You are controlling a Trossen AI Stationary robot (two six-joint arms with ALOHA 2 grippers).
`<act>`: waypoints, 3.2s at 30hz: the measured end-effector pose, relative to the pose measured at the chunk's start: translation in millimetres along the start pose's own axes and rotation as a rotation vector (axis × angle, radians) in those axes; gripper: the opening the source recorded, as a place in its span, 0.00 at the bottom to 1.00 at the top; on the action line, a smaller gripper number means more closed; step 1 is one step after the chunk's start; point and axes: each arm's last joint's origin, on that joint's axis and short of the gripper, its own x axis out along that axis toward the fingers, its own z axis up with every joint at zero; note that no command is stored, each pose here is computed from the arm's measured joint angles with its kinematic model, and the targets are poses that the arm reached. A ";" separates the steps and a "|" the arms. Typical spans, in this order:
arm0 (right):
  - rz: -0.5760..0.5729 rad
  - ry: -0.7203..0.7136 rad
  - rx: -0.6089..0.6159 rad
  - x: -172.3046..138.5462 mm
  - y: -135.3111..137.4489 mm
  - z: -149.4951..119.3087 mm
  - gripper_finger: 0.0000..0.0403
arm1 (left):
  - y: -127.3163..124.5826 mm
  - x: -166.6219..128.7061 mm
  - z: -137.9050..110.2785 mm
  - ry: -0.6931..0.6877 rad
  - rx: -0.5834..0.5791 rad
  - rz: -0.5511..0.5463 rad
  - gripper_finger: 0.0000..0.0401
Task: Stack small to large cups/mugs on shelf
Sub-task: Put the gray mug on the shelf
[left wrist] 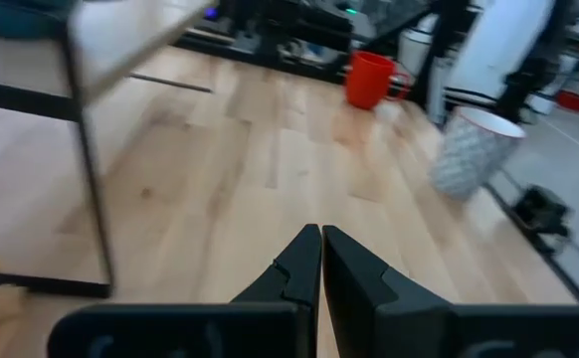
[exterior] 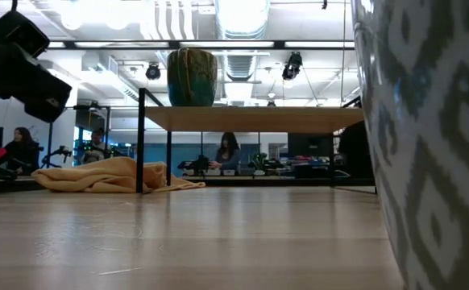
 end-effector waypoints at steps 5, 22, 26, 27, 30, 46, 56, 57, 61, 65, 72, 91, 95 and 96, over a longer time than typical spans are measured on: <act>-0.016 0.073 0.223 13.9 -4.2 -7.4 0.16 | 0.1 0.7 -0.4 -0.004 0.002 0.006 0.00; 0.006 0.033 0.429 21.6 -7.3 -3.5 0.16 | 0.1 0.8 -0.5 -0.003 0.001 0.006 0.00; 0.013 -0.049 0.380 16.7 -5.7 6.2 0.16 | 0.1 0.7 -0.4 -0.005 0.000 0.005 0.00; 0.006 -0.070 0.375 16.7 -6.0 8.0 0.16 | 0.1 0.5 -0.3 -0.007 -0.001 0.004 0.00; -0.021 -0.149 0.353 20.2 -7.8 13.2 0.16 | 0.1 0.6 -0.3 -0.007 -0.003 0.004 0.00; -0.346 0.224 0.644 89.6 -11.1 -56.8 0.18 | 0.1 0.7 -0.3 -0.008 -0.003 0.004 0.00; -0.665 0.646 0.786 100.6 22.1 -76.2 0.28 | 0.0 0.8 -0.4 -0.007 -0.002 0.004 0.00; -0.657 0.645 0.787 105.6 24.9 -75.1 0.28 | 0.0 0.8 -0.4 -0.006 -0.002 0.004 0.00; -0.648 0.715 0.727 129.1 32.6 -84.3 0.30 | 0.0 0.8 -0.5 -0.006 -0.002 0.004 0.00; -0.635 0.853 0.612 151.5 36.3 -103.6 0.30 | 0.0 0.8 -0.4 -0.007 -0.002 0.004 0.00; -0.618 1.142 0.446 169.0 36.3 -130.2 0.30 | 0.0 0.8 -0.4 -0.007 -0.002 0.004 0.00; -0.386 1.253 0.396 211.4 38.5 -180.2 0.30 | -0.1 0.8 -0.1 -0.011 -0.004 0.002 0.00; -0.365 1.278 0.394 215.7 42.5 -189.2 0.30 | -0.1 0.8 -0.1 -0.011 -0.003 0.002 0.00; -0.365 1.282 0.391 217.8 42.6 -192.8 0.30 | -0.1 0.8 -0.1 -0.011 -0.004 0.002 0.00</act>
